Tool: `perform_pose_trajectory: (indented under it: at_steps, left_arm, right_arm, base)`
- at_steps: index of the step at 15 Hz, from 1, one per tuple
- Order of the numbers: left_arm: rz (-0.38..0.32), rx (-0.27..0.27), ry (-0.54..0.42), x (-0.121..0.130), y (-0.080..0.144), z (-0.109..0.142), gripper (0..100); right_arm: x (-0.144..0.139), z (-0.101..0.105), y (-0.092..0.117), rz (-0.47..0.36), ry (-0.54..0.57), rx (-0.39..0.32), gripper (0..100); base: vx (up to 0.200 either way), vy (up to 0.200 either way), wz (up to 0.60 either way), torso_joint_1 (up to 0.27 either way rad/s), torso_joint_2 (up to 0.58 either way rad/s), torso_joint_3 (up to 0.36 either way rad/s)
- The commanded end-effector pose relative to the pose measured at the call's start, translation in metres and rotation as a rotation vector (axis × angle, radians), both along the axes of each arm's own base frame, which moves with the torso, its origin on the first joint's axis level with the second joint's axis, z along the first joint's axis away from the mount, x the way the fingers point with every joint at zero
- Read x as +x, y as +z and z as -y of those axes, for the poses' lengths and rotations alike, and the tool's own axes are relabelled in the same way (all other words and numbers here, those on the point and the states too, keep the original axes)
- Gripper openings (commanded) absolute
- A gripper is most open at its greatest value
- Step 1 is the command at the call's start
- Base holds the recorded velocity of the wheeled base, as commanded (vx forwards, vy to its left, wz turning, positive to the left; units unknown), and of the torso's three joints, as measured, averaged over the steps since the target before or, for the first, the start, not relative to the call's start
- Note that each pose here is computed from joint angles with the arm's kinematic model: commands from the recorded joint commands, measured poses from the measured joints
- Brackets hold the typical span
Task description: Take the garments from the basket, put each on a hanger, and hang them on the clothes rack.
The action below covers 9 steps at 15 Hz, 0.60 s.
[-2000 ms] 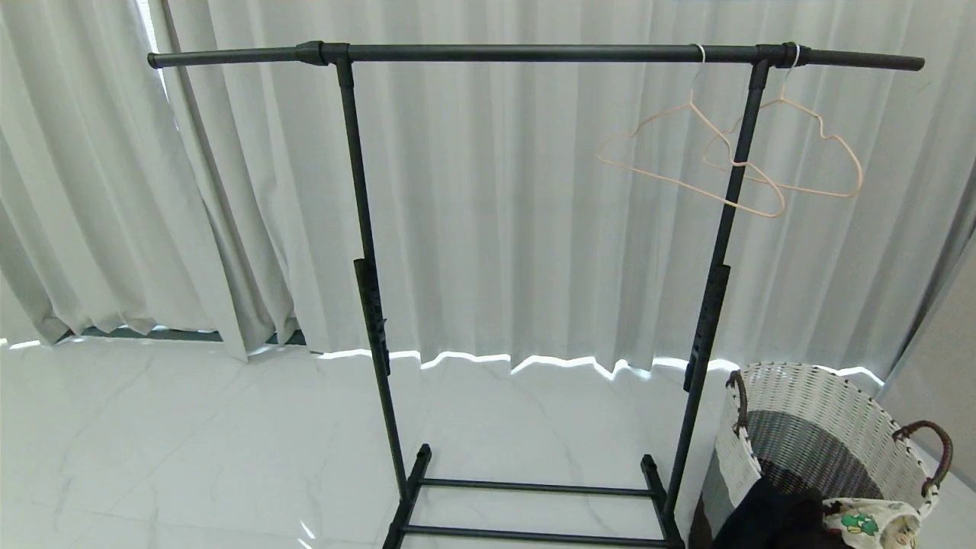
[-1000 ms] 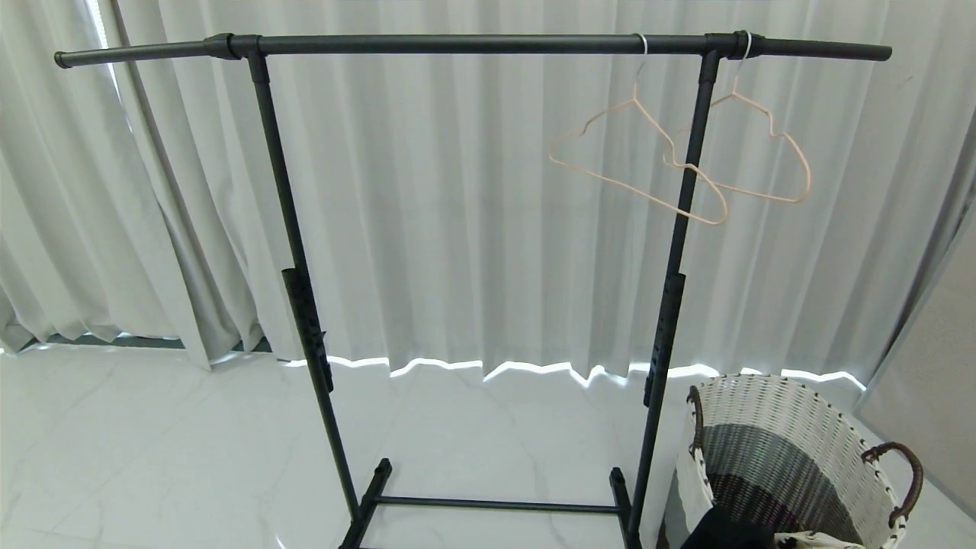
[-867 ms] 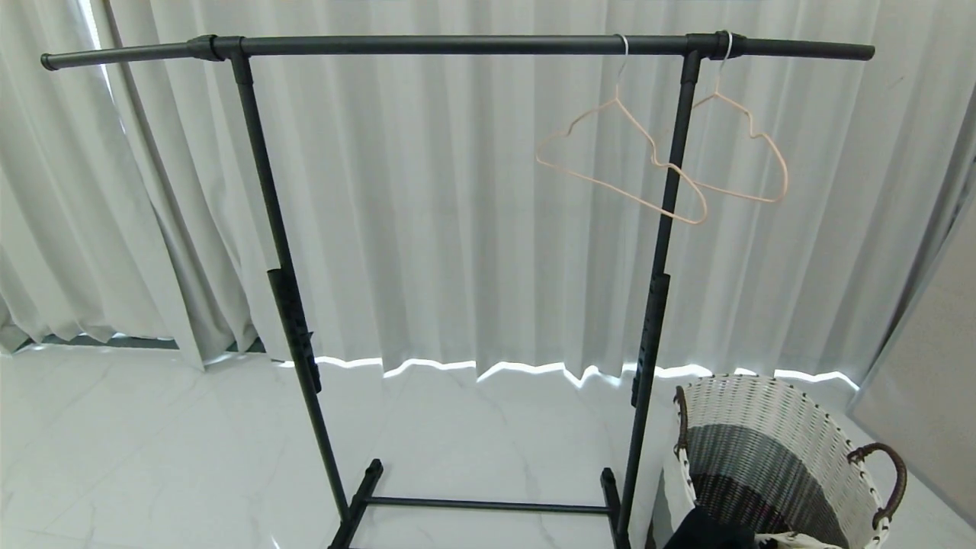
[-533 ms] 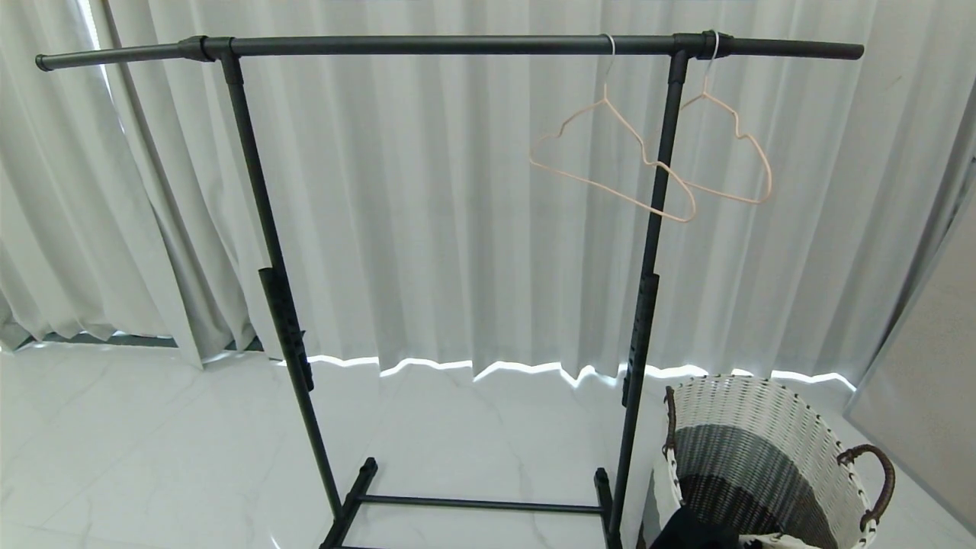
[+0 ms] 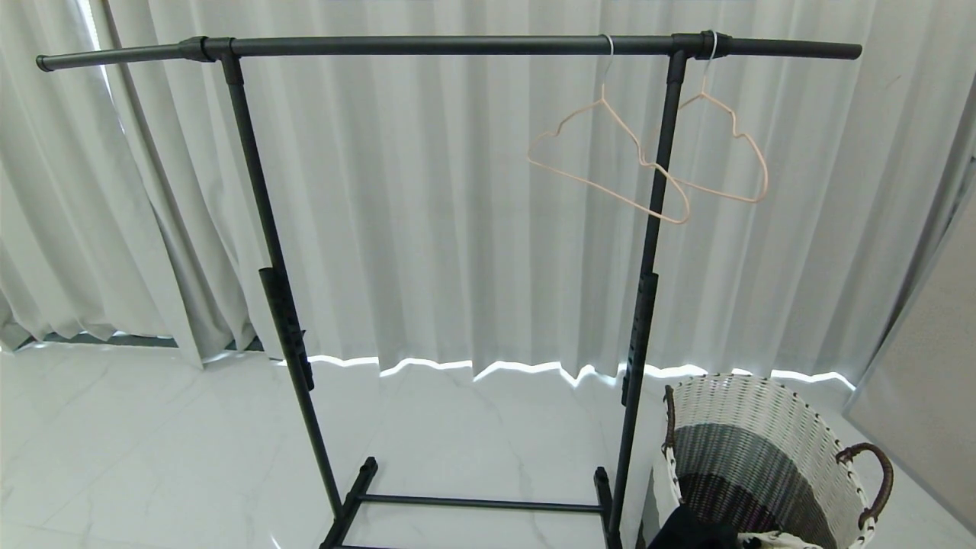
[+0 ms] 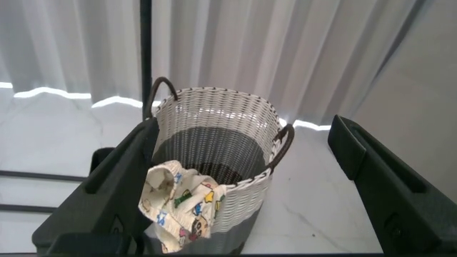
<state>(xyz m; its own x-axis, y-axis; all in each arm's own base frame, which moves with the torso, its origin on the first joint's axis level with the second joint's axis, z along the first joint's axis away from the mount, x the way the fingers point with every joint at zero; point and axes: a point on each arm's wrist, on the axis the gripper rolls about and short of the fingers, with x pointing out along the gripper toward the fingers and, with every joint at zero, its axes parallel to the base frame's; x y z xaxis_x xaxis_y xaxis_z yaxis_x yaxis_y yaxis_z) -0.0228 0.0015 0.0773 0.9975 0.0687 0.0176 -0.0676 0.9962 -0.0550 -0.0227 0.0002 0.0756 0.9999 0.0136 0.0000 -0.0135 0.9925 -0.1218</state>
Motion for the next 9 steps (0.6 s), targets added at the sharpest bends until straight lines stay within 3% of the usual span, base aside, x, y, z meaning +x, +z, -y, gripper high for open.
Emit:
perform_pose_trajectory:
  at_steps: [1,3,4,6,7,9]
  left_arm:
    - [0.001,0.0,0.0,0.0,0.0,0.0,100]
    - [0.001,0.0,0.0,0.0,0.0,0.0,100]
    - [0.001,-0.001,0.0,0.0,0.0,0.0,100]
    - [0.001,0.0,0.0,0.0,0.0,0.0,100]
    - [0.001,0.0,0.002,0.0,0.0,0.0,100]
    - [0.001,0.0,0.0,0.0,0.0,0.0,100]
  right_arm:
    - [0.0,0.0,0.0,0.003,0.0,-0.001,100]
    - [-0.002,-0.001,0.009,0.028,0.035,0.001,100]
    - [-0.001,-0.001,0.047,0.035,0.142,0.043,100]
    - [0.029,-0.003,0.096,-0.086,0.199,0.044,100]
    - [0.051,-0.005,0.095,-0.204,0.199,-0.032,100]
    - [0.096,-0.005,0.082,-0.429,0.201,-0.296,100]
  base:
    - [0.0,0.0,0.0,0.0,0.0,0.0]
    - [0.0,0.0,0.0,0.0,0.0,0.0]
    - [0.0,0.0,0.0,0.0,0.0,0.0]
    - [0.0,0.0,0.0,0.0,0.0,0.0]
    - [0.0,0.0,0.0,0.0,0.0,0.0]
    - [0.0,0.0,0.0,0.0,0.0,0.0]
